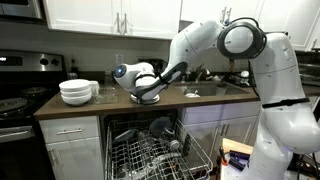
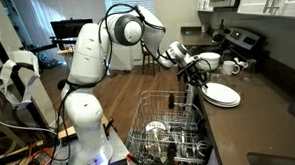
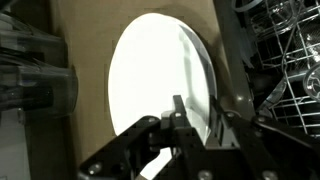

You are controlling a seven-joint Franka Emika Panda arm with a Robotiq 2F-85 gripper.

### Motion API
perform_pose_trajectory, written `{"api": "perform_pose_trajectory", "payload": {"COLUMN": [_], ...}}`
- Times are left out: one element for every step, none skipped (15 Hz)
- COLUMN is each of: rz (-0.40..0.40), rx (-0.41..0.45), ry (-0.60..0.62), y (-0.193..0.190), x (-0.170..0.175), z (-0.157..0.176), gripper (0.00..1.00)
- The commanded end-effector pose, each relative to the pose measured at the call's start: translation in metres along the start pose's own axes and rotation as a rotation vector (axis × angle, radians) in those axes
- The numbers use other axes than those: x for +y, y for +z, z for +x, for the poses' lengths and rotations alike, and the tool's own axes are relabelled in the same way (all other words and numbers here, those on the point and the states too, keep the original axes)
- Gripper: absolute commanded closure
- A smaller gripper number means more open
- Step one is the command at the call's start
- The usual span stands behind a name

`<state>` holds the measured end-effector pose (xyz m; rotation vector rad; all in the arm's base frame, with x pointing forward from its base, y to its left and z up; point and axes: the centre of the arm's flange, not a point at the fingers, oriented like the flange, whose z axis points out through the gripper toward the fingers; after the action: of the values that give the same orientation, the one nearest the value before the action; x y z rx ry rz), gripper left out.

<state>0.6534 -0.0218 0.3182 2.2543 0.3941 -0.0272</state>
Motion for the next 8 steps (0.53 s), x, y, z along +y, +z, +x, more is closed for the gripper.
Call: {"api": "perform_pose_trajectory", "payload": {"rz": [0.044, 0.048, 0.050, 0.049, 0.049, 0.048, 0.044, 0.045], "rx": [-0.017, -0.020, -0.021, -0.024, -0.028, -0.032, -0.037, -0.040], "ry": [-0.017, -0.018, -0.019, -0.018, -0.015, -0.012, -0.010, -0.008], "y": [-0.0010, -0.0010, -0.0010, -0.0013, -0.0016, -0.0019, -0.0021, -0.0023], "x": [0.0082, 0.0080, 0.0080, 0.0086, 0.0093, 0.0101, 0.0110, 0.0114], "z": [0.0074, 0.0073, 0.0072, 0.0072, 0.0073, 0.0074, 0.0072, 0.0071], "gripper": [0.69, 0.68, 0.65, 0.65, 0.61, 0.63, 0.61, 0.61]}}
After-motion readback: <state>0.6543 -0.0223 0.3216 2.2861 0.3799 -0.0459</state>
